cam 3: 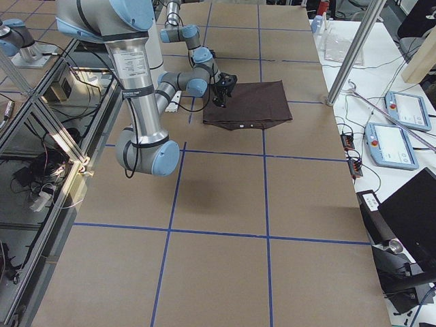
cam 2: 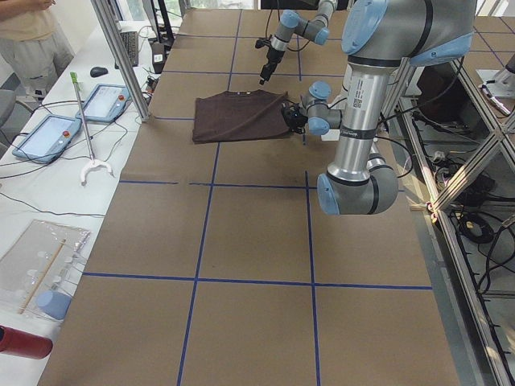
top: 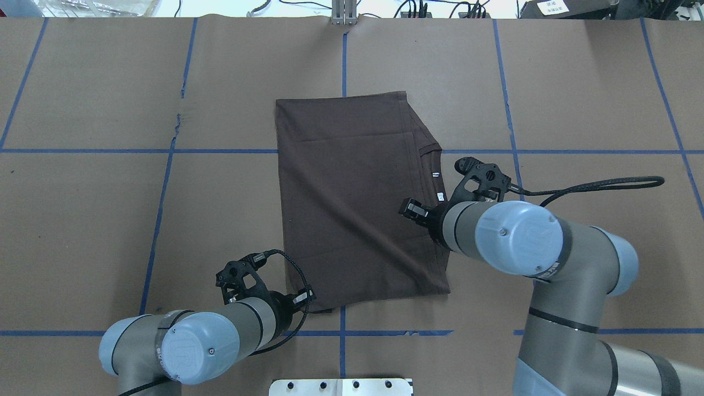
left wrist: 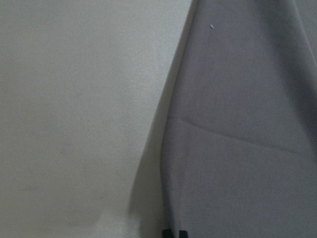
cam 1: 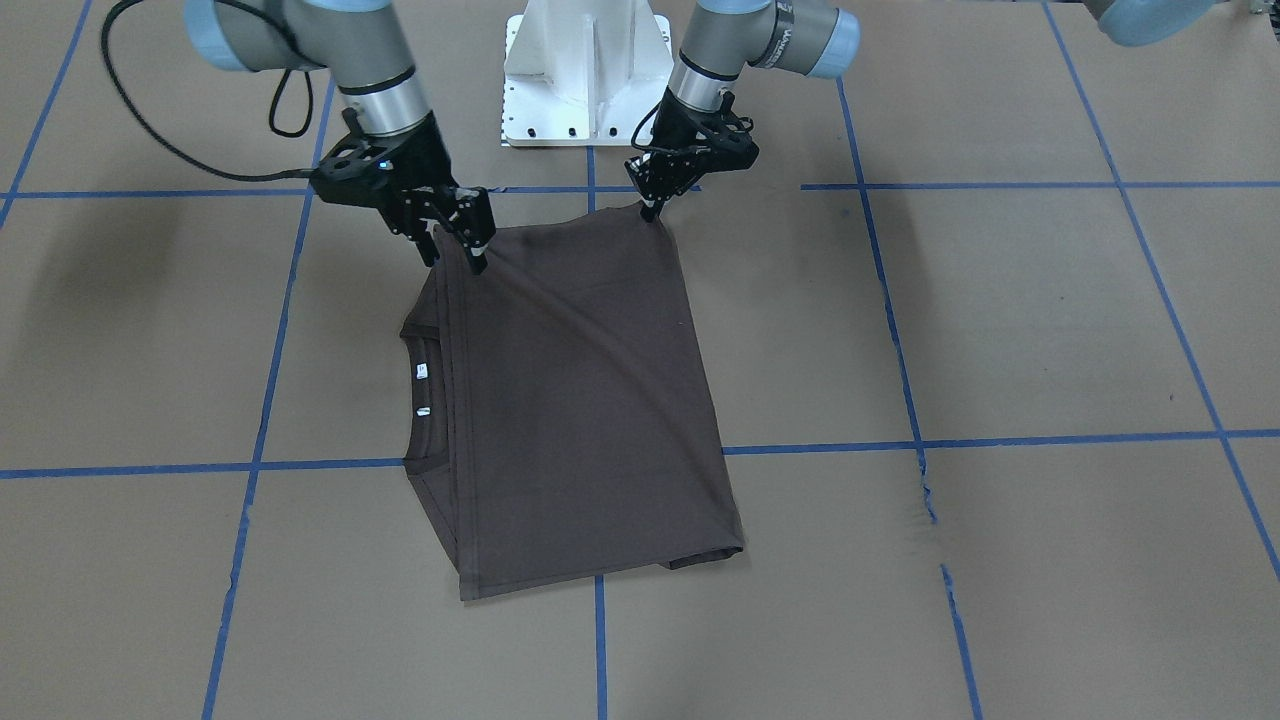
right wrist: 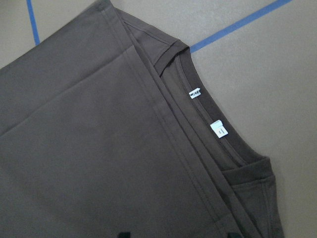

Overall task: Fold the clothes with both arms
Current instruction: 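Grasp the two near corners of the shirt with both grippers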

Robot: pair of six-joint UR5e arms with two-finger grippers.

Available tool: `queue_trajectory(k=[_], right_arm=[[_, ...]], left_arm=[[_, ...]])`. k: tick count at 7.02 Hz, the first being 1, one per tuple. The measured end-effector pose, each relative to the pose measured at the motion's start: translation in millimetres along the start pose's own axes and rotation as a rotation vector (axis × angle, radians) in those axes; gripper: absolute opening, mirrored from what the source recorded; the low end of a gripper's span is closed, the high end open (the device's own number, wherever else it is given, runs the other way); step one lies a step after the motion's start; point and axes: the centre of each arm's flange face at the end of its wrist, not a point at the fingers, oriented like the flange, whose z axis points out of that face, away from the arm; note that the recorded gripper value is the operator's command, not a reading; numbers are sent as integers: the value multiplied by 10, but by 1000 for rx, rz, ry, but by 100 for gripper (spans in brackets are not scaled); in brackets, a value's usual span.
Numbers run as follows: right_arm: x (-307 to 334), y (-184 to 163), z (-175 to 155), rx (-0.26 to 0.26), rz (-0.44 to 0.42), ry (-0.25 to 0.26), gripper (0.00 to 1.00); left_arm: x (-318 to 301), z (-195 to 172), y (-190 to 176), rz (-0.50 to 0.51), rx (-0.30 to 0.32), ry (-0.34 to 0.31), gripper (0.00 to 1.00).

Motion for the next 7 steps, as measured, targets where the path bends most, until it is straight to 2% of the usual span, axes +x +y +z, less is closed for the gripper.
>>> queue_trajectory(k=[4, 7], right_arm=[[226, 256, 427, 5, -96, 124, 71], [373, 343, 599, 1, -118, 164, 70]], left_arm=[[92, -29, 32, -3, -9, 16, 0], [109, -36, 39, -3, -12, 19, 0]])
